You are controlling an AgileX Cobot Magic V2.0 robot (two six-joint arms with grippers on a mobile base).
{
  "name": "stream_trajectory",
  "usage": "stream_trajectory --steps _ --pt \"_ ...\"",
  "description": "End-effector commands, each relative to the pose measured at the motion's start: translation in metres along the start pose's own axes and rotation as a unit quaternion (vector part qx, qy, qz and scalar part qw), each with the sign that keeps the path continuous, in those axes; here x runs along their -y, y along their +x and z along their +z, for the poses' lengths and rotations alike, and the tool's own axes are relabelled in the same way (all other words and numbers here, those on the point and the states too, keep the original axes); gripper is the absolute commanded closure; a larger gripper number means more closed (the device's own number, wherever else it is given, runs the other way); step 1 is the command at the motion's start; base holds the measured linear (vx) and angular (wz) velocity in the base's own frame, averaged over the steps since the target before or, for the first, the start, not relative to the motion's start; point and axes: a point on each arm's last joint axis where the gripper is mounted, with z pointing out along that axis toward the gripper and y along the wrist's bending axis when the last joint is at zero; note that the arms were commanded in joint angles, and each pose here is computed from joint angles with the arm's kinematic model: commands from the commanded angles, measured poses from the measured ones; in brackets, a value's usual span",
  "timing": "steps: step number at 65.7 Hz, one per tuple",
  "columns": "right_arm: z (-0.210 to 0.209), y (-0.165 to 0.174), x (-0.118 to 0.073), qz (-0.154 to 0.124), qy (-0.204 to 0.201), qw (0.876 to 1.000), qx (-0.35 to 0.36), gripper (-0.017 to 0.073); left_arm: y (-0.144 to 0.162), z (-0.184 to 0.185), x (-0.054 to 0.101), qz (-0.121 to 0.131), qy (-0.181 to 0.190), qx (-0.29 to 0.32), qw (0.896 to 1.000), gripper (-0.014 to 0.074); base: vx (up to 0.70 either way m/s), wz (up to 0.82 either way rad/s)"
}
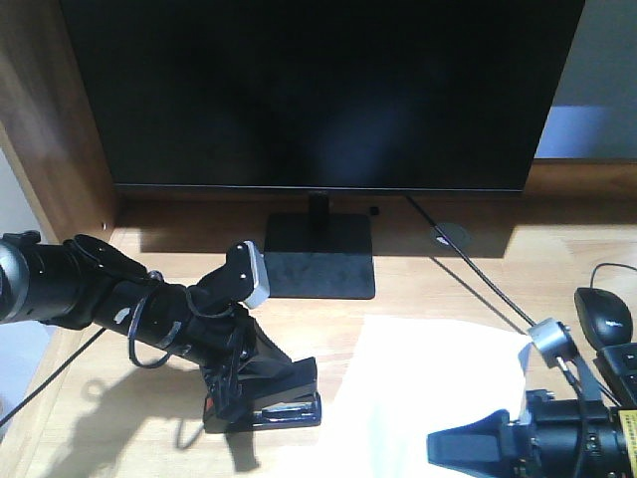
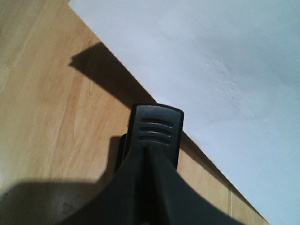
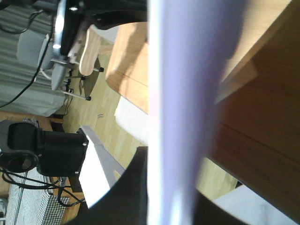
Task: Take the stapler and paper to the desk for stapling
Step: 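Lower the white paper with the right gripper onto the desk beside the stapler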
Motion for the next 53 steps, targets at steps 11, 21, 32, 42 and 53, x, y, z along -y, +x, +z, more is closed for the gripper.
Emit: stream_trajectory --steps 11,21,32,42,53 --pt "0.007 -0.007 -0.014 -0.032 -0.035 0.999 0.014 0.0561 -0.020 -0.011 0.004 0.007 -0.002 0.036 0.999 0.0600 0.00 0.00" --pt "0.007 -0.010 -0.004 -0.024 0.019 0.999 0.028 0.0561 -0.020 -0.011 0.004 0.007 -0.002 0.036 0.999 0.0600 0.00 0.00" --pt "0.005 -0.015 0.001 -0.022 0.054 0.997 0.047 0.0561 -0.020 -0.011 0.004 0.007 -0.002 0.036 0.999 0.0600 0.00 0.00" --pt "0.003 -0.028 0.001 -0.032 0.069 0.995 0.062 0.0561 -0.020 -0.011 0.004 0.007 -0.002 0.036 0.999 0.0600 0.00 0.00" --pt "0.001 -0.040 0.003 -0.033 0.089 0.993 0.073 0.0561 -0.020 -0.011 0.004 0.007 -0.002 0.036 0.999 0.0600 0.00 0.00"
